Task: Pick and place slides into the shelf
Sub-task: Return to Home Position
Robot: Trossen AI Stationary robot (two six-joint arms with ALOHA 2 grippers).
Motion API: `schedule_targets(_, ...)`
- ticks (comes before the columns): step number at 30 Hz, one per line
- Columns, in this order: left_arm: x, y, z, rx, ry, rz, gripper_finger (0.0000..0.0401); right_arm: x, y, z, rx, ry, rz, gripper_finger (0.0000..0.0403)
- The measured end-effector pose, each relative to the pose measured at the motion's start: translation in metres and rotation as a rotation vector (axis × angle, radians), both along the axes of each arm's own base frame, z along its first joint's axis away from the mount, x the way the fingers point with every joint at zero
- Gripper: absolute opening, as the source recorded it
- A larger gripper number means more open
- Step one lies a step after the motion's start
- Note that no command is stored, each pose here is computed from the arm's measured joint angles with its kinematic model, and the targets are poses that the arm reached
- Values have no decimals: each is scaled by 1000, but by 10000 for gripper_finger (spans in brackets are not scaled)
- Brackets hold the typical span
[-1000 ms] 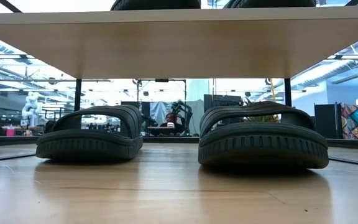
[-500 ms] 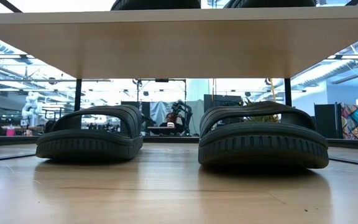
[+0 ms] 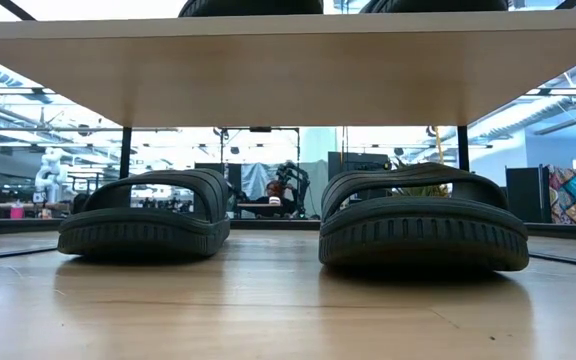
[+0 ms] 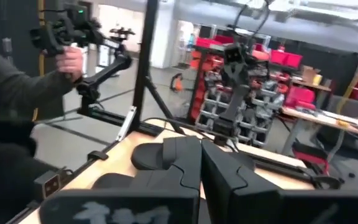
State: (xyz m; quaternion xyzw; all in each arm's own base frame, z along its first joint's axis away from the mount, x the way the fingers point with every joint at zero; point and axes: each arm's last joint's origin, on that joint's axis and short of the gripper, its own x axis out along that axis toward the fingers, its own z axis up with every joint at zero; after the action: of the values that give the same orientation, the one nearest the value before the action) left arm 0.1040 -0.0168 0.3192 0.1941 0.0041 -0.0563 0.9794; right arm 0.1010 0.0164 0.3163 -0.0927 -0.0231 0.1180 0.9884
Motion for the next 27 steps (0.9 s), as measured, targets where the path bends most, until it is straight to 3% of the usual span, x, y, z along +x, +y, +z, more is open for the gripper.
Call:
schedule_targets(9, -9, 6, -43, -122, -9, 113, 0, -11, -3, -43, 93, 21, -59, 0)
schedule_targets(20, -25, 9, -73, -202, -131, 263, 0, -37, -9, -53, 129, 17, -152, 0)
schedule_targets(27, -23, 8, -84, -246, -65, 321, 0, -43, -10, -62, 105, 42, -162, 0)
